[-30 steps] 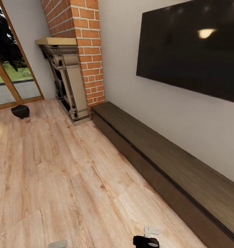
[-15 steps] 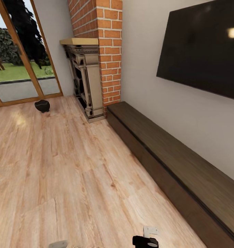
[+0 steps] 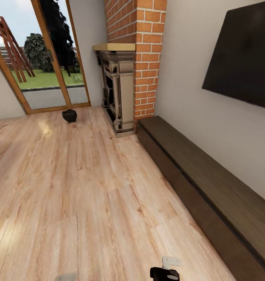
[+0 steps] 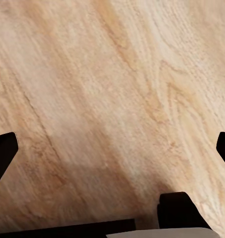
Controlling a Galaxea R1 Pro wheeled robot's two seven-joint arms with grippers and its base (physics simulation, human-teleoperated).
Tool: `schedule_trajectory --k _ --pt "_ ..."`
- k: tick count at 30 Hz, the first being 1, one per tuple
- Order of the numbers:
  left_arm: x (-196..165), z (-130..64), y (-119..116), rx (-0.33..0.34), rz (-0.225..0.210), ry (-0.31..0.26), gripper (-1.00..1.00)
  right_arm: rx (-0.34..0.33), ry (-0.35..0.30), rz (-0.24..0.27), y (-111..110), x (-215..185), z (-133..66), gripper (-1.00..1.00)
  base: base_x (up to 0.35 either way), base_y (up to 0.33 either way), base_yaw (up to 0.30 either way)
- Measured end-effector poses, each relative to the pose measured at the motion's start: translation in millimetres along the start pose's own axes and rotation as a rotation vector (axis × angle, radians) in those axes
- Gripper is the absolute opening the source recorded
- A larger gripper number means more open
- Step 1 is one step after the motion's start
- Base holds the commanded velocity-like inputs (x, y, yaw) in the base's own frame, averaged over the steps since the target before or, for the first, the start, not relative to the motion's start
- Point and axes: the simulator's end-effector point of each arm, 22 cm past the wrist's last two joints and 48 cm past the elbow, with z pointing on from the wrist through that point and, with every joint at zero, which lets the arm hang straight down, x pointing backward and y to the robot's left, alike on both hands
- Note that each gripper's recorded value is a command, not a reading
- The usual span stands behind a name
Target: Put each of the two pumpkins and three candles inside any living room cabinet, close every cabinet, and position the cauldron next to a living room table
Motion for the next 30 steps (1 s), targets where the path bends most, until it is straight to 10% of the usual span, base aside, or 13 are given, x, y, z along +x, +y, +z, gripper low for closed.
schedule_trajectory --k 30 --pt "-5.7 -2.1 -0.8 0.004 -0.004 -0.013 1.00 -0.009 -0.013 0.000 6.7 -5.5 -3.5 1.00 0.135 0.089 0.188"
